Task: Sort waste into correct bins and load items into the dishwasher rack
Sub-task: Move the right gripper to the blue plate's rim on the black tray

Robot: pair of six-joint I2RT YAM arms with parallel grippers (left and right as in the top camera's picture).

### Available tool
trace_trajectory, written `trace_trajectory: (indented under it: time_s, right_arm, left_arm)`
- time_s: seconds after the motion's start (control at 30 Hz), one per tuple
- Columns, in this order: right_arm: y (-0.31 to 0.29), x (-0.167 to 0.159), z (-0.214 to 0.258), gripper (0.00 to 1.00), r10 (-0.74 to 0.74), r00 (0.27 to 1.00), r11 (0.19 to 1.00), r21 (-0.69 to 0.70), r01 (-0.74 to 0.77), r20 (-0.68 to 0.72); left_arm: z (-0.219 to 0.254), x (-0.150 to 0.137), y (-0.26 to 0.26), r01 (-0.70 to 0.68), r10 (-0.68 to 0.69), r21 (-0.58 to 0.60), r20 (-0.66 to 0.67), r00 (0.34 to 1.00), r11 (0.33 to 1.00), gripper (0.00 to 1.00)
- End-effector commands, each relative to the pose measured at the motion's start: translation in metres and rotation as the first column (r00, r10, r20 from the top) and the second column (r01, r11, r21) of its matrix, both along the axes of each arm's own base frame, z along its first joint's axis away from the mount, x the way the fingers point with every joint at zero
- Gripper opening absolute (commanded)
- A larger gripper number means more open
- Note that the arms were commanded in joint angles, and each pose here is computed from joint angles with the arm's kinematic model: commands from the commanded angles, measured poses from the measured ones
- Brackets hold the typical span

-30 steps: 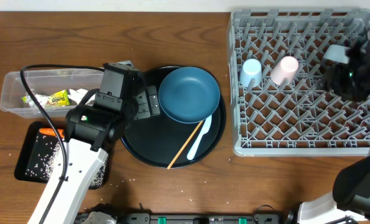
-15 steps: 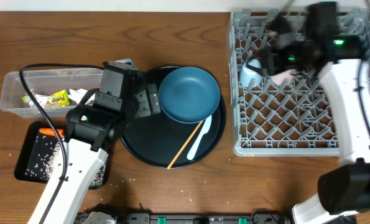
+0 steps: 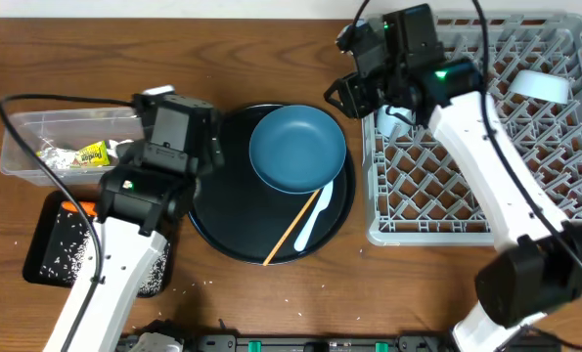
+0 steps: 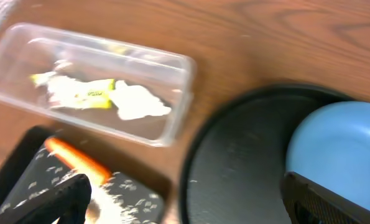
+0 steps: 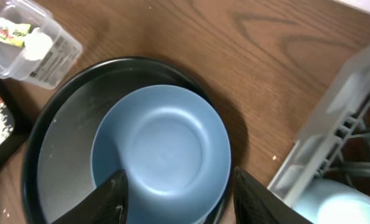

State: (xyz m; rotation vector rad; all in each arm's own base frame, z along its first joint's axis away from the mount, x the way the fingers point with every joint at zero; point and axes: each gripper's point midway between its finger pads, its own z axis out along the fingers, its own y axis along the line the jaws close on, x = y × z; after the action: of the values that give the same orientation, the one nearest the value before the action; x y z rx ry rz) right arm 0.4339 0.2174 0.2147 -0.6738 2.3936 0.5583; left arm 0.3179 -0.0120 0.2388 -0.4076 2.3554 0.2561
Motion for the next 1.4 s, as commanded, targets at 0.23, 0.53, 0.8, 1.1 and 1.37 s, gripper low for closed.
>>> trace_trajectory:
  time_s: [0.23,0.53,0.8,1.1,1.37]
  right_arm:
    - [0.009,0.02,-0.027,0.42,-0.037,0.999,0.999,0.005,0.037,-0.03]
    - [0.016,0.024,-0.038,0.46,-0.03,0.999,1.0,-0.008,0.03,-0.031]
    - [0.025,0.029,-0.083,0.4,-0.003,0.999,0.991,-0.131,-0.004,-0.048]
    - [0.025,0.028,-0.139,0.35,0.04,0.998,0.927,-0.371,-0.051,-0.038]
    - [0.021,0.027,-0.155,0.35,0.033,0.997,0.921,-0.386,-0.057,-0.069]
  left_arm:
    - [-0.006,-0.014,0.074,-0.308,0.308,-0.057,-0.015,0.951,0.95,0.98]
    - [-0.008,-0.018,0.086,-0.345,0.344,-0.07,-0.028,0.939,0.936,0.98]
    - [-0.008,-0.018,0.086,-0.345,0.344,-0.07,-0.027,0.939,0.936,0.98]
    - [-0.008,-0.018,0.086,-0.345,0.344,-0.07,-0.027,0.939,0.936,0.98]
    - [-0.008,-0.018,0.086,-0.345,0.344,-0.07,-0.027,0.939,0.936,0.98]
